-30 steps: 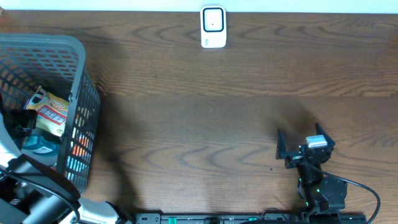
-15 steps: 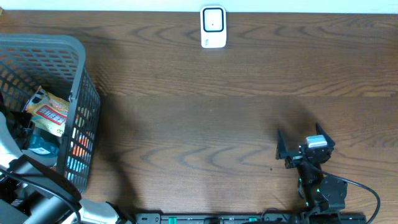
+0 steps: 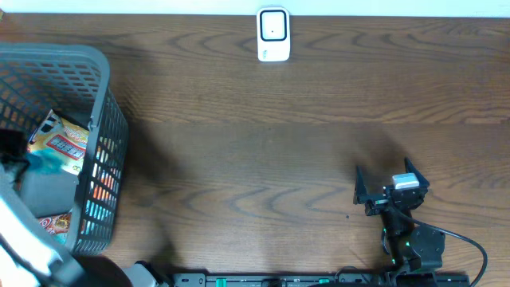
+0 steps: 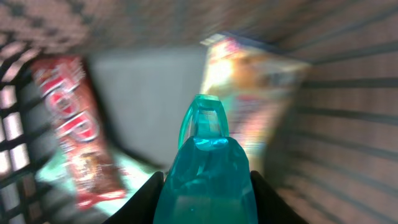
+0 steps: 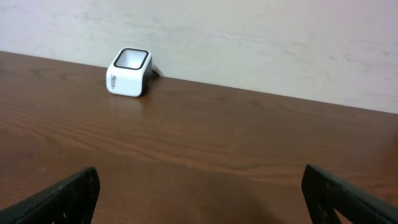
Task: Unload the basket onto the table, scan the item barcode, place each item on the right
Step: 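Lift the bottle out and carry it toward the white scanner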
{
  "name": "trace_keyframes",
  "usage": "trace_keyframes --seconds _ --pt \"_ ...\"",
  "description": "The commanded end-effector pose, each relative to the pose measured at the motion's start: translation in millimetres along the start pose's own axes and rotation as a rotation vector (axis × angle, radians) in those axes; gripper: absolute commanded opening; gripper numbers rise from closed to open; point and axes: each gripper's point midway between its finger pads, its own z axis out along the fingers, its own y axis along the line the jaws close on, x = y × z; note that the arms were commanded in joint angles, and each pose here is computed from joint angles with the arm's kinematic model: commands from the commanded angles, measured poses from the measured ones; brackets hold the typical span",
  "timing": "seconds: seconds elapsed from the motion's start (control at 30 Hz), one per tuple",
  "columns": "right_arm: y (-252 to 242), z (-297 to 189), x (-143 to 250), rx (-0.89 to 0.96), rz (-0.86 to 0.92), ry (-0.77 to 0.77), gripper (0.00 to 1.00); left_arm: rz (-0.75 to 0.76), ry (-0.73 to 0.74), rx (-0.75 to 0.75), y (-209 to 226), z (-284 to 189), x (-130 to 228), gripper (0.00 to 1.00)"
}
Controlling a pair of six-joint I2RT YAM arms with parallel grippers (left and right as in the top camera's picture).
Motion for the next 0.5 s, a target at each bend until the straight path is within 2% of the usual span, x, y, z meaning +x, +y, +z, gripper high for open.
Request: trace_keyframes --seconds 0.0,0.1,0.27,0.47 --pt "0.8 -0.1 0.7 -0.002 0.012 0.001 0.99 0.029 -0.084 0.305 -42.4 -78.4 -0.7 0.19" --pt "0.7 -0.1 0.7 -0.002 0.012 0.001 0.99 0.047 -0.102 0.535 -66.2 -132.0 14.3 0.19" --pt "0.8 -0.1 0.7 -0.002 0.012 0.001 0.99 0.081 -0.080 0.817 -93.7 -203.8 49.6 0.19" --pt "0.8 -0.1 0.7 -0.002 0.012 0.001 0.99 0.228 0.060 1.018 -119.6 -252.9 115.8 0.19"
